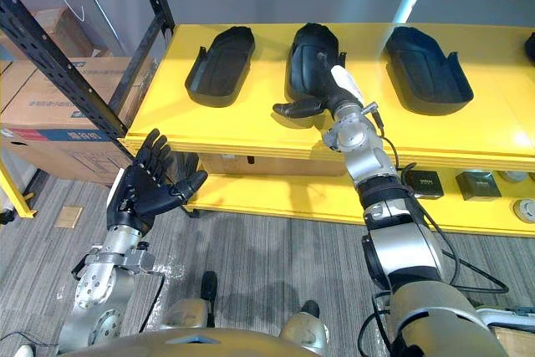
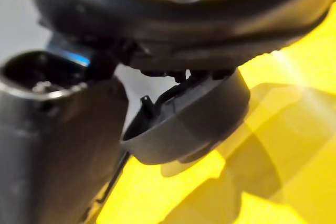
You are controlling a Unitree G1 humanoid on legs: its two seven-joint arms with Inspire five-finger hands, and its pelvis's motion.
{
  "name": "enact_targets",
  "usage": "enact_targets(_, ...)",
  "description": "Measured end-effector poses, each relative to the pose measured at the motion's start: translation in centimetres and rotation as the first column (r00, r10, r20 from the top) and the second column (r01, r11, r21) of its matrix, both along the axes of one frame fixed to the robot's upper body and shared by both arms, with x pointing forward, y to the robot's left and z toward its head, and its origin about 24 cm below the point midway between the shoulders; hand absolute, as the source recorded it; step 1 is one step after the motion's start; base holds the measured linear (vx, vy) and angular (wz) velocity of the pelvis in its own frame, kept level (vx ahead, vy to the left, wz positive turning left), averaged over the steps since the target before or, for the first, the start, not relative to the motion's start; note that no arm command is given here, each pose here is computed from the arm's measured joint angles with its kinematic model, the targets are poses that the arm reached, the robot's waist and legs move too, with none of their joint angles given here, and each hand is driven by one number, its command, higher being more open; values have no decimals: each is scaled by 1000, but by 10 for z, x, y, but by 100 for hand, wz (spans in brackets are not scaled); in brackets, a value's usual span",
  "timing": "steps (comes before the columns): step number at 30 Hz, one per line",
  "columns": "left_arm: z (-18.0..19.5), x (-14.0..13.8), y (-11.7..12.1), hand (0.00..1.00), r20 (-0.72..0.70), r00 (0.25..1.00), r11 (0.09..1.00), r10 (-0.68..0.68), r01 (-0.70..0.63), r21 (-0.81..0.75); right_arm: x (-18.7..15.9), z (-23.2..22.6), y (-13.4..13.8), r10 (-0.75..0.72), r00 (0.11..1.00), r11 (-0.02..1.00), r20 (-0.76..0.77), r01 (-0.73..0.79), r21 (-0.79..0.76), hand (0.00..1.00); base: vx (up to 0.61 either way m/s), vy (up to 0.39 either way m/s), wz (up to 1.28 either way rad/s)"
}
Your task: Walk over and take three plastic housings, then place them on the shelf
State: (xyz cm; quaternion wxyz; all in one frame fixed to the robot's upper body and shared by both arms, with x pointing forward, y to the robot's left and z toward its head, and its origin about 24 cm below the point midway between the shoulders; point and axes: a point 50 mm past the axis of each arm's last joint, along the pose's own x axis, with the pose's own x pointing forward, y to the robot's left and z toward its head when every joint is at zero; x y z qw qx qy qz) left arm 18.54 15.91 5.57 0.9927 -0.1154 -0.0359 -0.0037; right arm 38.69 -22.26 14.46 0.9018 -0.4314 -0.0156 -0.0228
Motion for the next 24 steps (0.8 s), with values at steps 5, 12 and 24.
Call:
enact_targets(5,0,0,-1,100,0,1000,1000,4,-4,-7,0,2,2,11,1000,1000,4,-11,-3,100,0,0,0)
enact_targets(12,0,0,0,100,0,1000,1000,8,-8,-7,0,3,1,18,1000,1000,-1,-18,-6,100,0,0,0)
enact_targets(24,1,1,0,100,4,1000,1000,22,-22,-8,-2,8,-1,26,999,999,21,-25,-21,100,-1,-1,-2)
